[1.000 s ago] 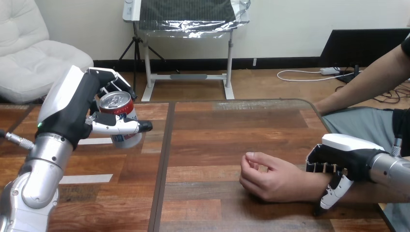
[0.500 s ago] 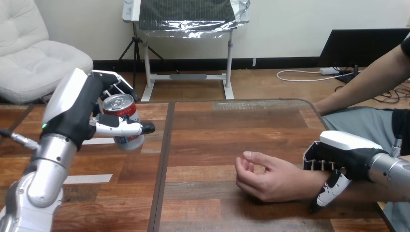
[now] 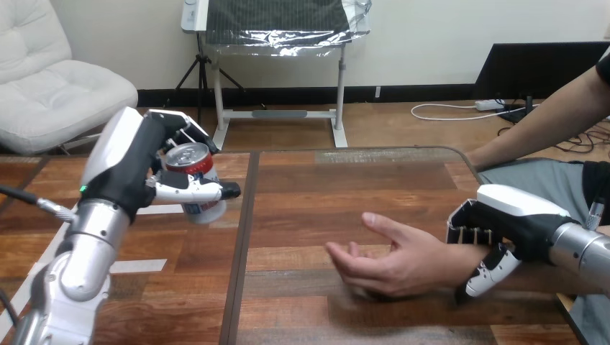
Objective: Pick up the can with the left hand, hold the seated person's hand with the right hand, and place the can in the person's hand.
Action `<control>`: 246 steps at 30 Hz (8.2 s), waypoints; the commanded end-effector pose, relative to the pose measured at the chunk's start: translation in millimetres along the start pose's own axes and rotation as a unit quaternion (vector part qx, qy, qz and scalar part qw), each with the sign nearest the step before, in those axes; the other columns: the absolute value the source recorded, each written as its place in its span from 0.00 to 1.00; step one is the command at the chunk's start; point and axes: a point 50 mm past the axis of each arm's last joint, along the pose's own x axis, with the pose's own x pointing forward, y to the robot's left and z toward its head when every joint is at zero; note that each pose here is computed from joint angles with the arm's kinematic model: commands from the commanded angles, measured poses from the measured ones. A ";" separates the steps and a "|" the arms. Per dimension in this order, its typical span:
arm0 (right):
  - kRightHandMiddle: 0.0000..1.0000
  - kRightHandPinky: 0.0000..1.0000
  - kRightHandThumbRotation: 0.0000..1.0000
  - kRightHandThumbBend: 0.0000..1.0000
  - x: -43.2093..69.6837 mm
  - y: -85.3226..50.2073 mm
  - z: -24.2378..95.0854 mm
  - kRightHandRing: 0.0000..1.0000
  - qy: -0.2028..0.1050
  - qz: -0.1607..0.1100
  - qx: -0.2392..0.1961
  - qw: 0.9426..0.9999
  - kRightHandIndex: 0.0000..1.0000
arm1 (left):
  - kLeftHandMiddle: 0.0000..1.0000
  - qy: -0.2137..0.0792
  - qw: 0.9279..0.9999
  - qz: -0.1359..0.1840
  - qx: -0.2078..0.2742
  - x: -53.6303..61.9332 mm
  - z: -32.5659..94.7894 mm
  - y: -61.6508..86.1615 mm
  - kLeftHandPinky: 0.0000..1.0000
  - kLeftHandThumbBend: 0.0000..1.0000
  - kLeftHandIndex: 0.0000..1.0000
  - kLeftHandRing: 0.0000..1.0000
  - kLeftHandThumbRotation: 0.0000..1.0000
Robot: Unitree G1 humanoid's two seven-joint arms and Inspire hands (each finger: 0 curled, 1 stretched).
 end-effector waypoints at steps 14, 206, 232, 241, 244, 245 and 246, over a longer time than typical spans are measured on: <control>0.40 0.32 0.00 0.80 4.2 -13.2 12.7 0.35 -0.037 -0.042 0.050 0.997 0.42 | 0.18 -0.054 0.998 0.013 -0.027 33.0 22.1 -3.8 0.06 0.77 0.43 0.10 0.00; 0.86 0.71 0.90 0.99 -3.5 -13.0 58.3 0.82 -0.111 -0.035 0.133 0.984 0.92 | 0.98 -0.136 0.978 -0.067 -0.143 35.4 91.7 -93.3 0.87 0.97 0.95 1.00 1.00; 0.95 0.90 1.00 0.93 -36.3 -3.4 81.2 0.96 -0.245 -0.241 0.324 0.881 0.96 | 0.89 -0.197 0.937 0.056 -0.283 -52.7 91.5 -63.6 0.86 0.83 0.86 0.90 1.00; 0.99 0.98 1.00 0.94 -51.2 -2.6 95.0 0.99 -0.306 -0.266 0.350 0.844 0.97 | 0.86 -0.197 0.934 0.089 -0.284 -80.4 81.0 -54.2 0.84 0.83 0.82 0.88 1.00; 0.99 0.99 1.00 0.94 -56.7 -2.1 100.0 1.00 -0.321 -0.270 0.353 0.836 0.97 | 0.85 -0.194 0.934 0.100 -0.281 -88.1 77.1 -50.3 0.84 0.84 0.81 0.88 1.00; 0.99 0.99 1.00 0.94 -58.0 -2.0 101.0 1.00 -0.325 -0.271 0.354 0.834 0.97 | 0.85 -0.194 0.934 0.102 -0.281 -89.8 76.4 -49.4 0.84 0.84 0.80 0.87 1.00; 0.99 1.00 1.00 0.94 -60.4 -1.7 103.4 1.00 -0.331 -0.273 0.356 0.830 0.97 | 0.85 -0.194 0.933 0.103 -0.284 -92.8 74.9 -47.6 0.84 0.84 0.80 0.87 1.00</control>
